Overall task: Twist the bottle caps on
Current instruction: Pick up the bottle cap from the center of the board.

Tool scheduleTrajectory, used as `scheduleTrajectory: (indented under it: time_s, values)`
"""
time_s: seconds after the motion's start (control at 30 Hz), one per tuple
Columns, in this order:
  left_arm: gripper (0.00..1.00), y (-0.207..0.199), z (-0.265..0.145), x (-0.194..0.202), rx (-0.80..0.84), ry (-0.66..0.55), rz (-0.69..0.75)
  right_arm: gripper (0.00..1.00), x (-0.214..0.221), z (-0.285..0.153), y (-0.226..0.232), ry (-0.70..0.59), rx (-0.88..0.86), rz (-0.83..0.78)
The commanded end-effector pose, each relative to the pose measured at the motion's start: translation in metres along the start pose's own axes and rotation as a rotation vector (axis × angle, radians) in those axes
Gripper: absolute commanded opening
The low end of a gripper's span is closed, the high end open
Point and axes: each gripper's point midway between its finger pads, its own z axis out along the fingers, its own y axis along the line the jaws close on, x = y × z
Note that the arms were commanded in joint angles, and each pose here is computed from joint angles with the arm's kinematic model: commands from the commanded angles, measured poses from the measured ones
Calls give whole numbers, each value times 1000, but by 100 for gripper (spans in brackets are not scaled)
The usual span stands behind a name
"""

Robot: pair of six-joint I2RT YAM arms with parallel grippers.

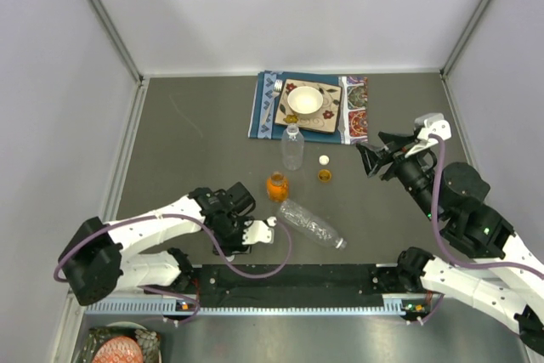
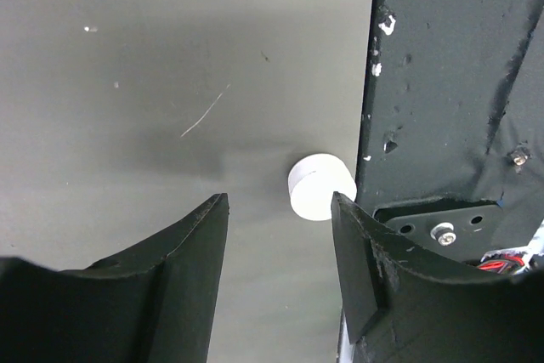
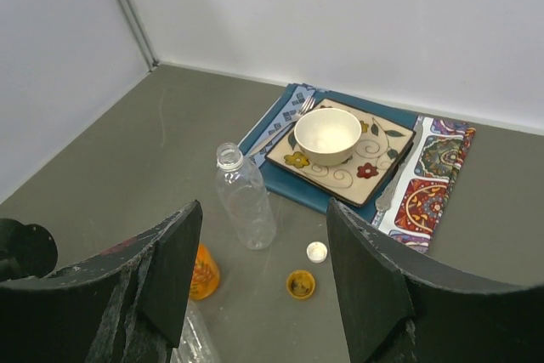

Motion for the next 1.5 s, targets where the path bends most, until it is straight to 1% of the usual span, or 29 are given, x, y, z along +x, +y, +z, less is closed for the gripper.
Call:
scheduleTrajectory:
  time_s: [0.0,0.2,0.3,0.33,0.43,0.47,0.53,0.57,0.6,0.73,0.8,0.83,0.87,0.9,0.93,0.97,1.03,1.07,1.1,1.13,1.17,1.2,1.23,1.27,1.3,1.33,1.37,1.4,1.47]
  values:
    - [57,6,9,-1,-38,26,17,61,-3,1,-1,-4,9,10]
    - [57,10,18,0,-53,43,15,61,-6,-2,-1,-9,3,7]
    - [51,13,21,2,-70,48,16,61,-8,-3,0,-12,-5,12]
    - [44,14,21,2,-76,50,18,61,-8,-3,1,-12,-9,14]
    - [31,15,24,1,-78,54,15,61,-11,-4,2,-18,-18,21]
    - [24,15,24,0,-78,52,15,61,-10,-5,3,-17,-19,22]
    - [15,16,25,-3,-79,48,16,61,-10,-5,4,-14,-25,29]
    - [5,17,24,-4,-83,45,17,60,-10,-6,4,-14,-28,32]
    - [0,17,25,-4,-82,49,16,60,-10,-6,5,-12,-31,36]
    - [0,23,22,-12,-105,35,-5,59,-14,-9,14,-18,-84,47]
    - [0,30,10,-31,-127,-19,-10,62,-17,-10,22,-22,-129,46]
    - [0,30,2,-37,-122,-39,-37,63,-22,-13,32,-27,-193,39]
    - [0,38,-14,-56,-148,-96,-43,64,-25,-15,37,-31,-221,36]
    - [0,41,-28,-68,-156,-139,-56,69,-28,-17,41,-36,-248,34]
    - [0,42,-40,-79,-130,-198,-95,71,-35,-22,48,-51,-296,32]
    - [0,47,-64,-97,-134,-255,-109,75,-39,-25,54,-61,-331,27]
    - [0,48,-89,-115,-94,-350,-155,83,-46,-35,69,-97,-434,12]
    - [0,49,-110,-128,-91,-398,-157,86,-51,-42,73,-124,-471,13]
    - [0,49,-121,-134,-82,-431,-160,87,-54,-46,77,-140,-503,10]
    - [0,51,-133,-138,-77,-468,-182,86,-56,-52,85,-149,-555,7]
    - [0,45,-153,-154,-42,-548,-160,82,-58,-54,88,-151,-578,8]
    - [0,43,-162,-158,-26,-578,-164,73,-58,-56,93,-144,-607,11]
    - [0,42,-171,-162,-8,-612,-176,62,-62,-63,104,-142,-678,4]
    - [0,37,-189,-173,16,-674,-151,26,-57,-61,110,-112,-705,0]
    - [0,34,-197,-178,36,-704,-147,10,-58,-63,115,-102,-737,-2]
    - [0,35,-205,-181,47,-732,-162,0,-64,-64,118,-105,-753,-3]
    - [0,34,-220,-188,48,-775,-149,0,-63,-64,120,-99,-766,-8]
    - [0,29,-230,-196,98,-818,-140,0,-61,-63,127,-83,-801,-14]
    - [0,30,-256,-209,120,-901,-146,0,-65,-61,129,-87,-807,-22]
